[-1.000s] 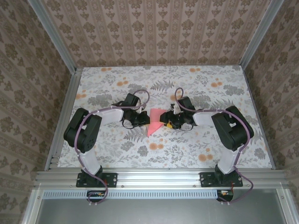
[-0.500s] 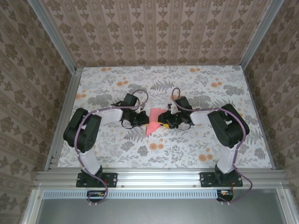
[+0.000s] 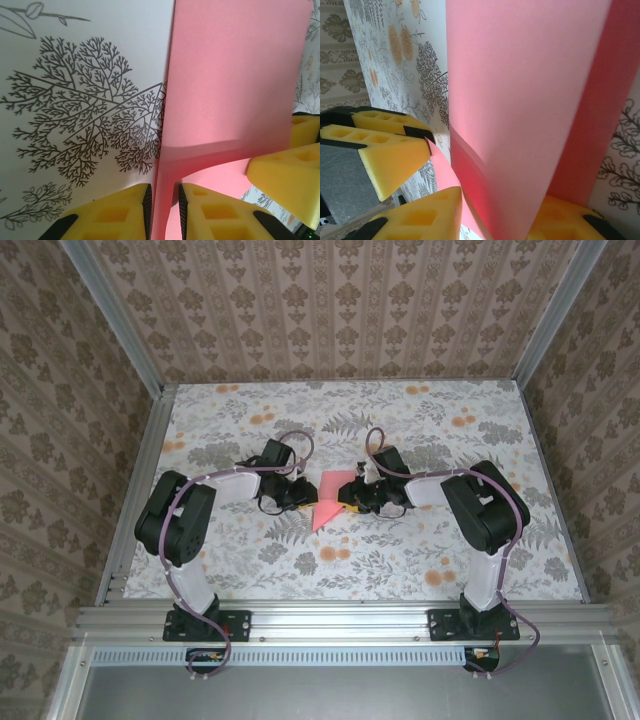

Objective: Fold a paper plane with a square sheet of paper (pick it up from the middle)
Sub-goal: Fourth fold the wing at the center of the table.

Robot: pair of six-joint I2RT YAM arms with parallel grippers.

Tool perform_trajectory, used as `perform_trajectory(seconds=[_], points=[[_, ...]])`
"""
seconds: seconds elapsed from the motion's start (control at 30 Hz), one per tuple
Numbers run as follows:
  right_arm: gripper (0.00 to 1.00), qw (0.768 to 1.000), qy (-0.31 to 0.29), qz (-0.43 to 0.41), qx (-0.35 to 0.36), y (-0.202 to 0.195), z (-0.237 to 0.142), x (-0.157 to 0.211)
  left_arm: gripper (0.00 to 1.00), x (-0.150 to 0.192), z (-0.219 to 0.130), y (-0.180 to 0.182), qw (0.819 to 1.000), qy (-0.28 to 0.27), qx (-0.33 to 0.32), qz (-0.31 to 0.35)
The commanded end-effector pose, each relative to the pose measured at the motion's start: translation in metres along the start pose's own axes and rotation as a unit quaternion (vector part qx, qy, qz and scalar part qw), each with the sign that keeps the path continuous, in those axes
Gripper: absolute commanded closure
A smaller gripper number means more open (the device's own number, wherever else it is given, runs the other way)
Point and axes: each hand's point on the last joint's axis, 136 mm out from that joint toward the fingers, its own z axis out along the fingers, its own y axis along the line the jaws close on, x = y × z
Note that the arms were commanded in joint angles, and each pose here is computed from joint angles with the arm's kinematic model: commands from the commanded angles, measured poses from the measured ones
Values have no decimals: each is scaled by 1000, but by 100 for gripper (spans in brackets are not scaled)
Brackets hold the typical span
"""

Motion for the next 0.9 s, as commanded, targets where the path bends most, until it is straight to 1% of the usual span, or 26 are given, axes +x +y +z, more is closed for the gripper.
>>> perform_trajectory(seconds=[0.0, 0.13, 0.17, 0.23, 0.3, 0.37, 0.47, 0.57, 0.67, 0.73, 0.8, 0.87], points=[[75, 1000, 10, -4, -15, 7, 7, -1, 75, 2, 3, 9, 1000, 11, -15, -7], [89, 1000, 5, 2, -15, 9, 7, -2, 73, 0, -1, 8, 1000, 8, -23, -2], [91, 1000, -1, 5, -11, 9, 6, -4, 72, -1, -4, 7, 1000, 4, -26, 2], [95, 1000, -20, 8, 3, 10, 0, -7, 68, -5, -14, 4, 999, -9, -35, 11], [99, 999, -44, 13, 26, 8, -9, -11, 62, -9, -25, -2, 999, -26, -38, 22], [100, 996, -72, 11, 42, 12, -21, -16, 56, -13, -36, -8, 998, -44, -36, 31], [100, 992, -108, 11, 70, 18, -39, -20, 42, -18, -51, -16, 995, -74, -36, 52], [100, 986, -137, 19, 90, 24, -53, -20, 31, -23, -62, -25, 991, -107, -23, 78], [100, 979, -163, 47, 116, 24, -61, -18, 21, -26, -71, -36, 983, -141, -6, 120], [100, 974, -174, 67, 130, 26, -62, -14, 14, -27, -73, -41, 974, -165, 0, 158], [100, 968, -185, 78, 149, 27, -62, -12, 6, -26, -73, -45, 966, -179, 7, 185], [100, 963, -195, 89, 164, 28, -62, -10, 1, -26, -72, -48, 959, -191, 7, 211]])
